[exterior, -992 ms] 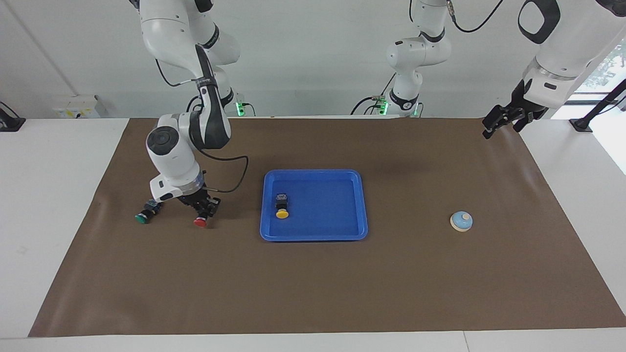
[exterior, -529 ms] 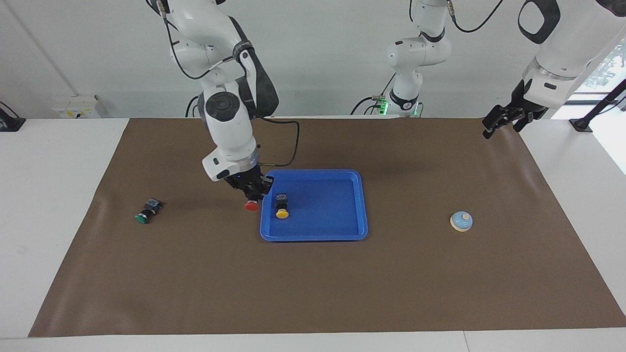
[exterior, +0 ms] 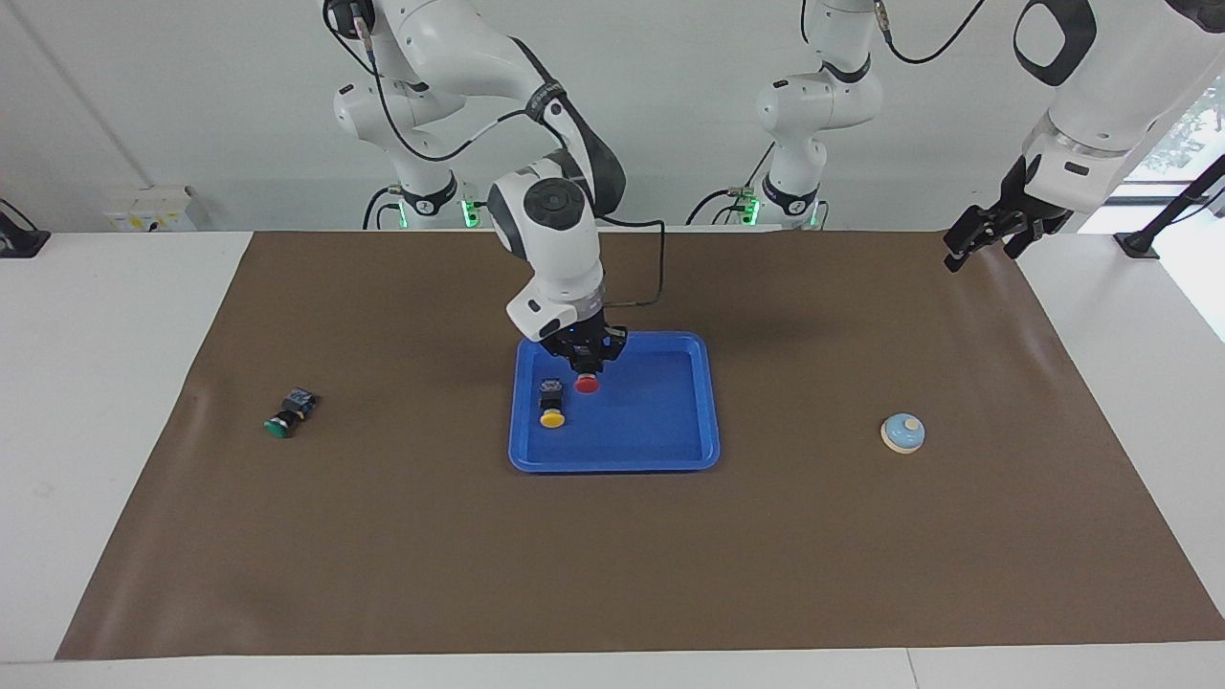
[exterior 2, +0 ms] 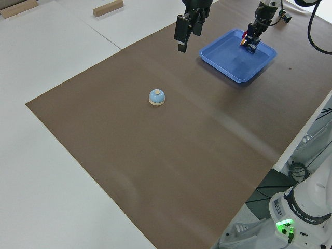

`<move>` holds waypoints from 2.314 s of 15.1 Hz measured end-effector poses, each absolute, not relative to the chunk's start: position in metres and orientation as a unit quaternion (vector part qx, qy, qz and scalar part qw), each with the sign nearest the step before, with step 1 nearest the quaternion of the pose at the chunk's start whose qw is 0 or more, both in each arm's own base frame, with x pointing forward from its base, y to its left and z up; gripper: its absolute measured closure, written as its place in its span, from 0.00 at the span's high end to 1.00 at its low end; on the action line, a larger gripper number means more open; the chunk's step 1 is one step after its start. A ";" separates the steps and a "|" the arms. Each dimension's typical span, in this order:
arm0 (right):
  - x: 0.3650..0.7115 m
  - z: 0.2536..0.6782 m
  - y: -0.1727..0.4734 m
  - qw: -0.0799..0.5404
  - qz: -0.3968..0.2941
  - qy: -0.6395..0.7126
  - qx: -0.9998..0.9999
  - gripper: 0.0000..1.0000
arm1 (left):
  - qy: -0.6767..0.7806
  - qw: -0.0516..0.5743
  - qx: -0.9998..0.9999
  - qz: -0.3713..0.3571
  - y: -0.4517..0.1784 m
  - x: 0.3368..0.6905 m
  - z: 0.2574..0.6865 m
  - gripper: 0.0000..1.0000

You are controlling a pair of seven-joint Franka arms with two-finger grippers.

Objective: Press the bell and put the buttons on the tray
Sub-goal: 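Carry the red button into the tray beside the yellow one, then release the red button and move the right gripper to the green button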

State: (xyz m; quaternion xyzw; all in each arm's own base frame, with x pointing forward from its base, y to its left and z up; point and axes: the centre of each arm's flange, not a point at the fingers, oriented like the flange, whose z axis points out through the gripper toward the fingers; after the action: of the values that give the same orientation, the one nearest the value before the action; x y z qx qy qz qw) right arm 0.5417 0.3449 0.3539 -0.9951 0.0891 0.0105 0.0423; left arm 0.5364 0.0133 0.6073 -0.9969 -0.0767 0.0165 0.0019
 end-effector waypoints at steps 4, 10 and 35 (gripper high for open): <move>0.550 0.312 0.346 0.040 0.010 0.097 -0.994 0.41 | -0.077 0.002 -0.997 0.016 0.013 0.536 0.607 1.00; 0.549 0.292 0.339 0.044 0.000 0.102 -0.994 0.41 | -0.077 0.002 -0.997 0.016 0.013 0.536 0.607 1.00; 0.579 0.400 -0.063 -0.005 0.045 0.183 -0.982 1.00 | -0.077 0.002 -0.997 0.016 0.013 0.536 0.607 1.00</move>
State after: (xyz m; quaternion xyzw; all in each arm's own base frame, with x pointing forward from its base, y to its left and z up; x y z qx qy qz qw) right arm 0.5790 -0.0634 0.3999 -0.9821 0.1828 0.0447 -0.0054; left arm 0.5364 0.0133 0.6074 -0.9969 -0.0767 0.0165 0.0019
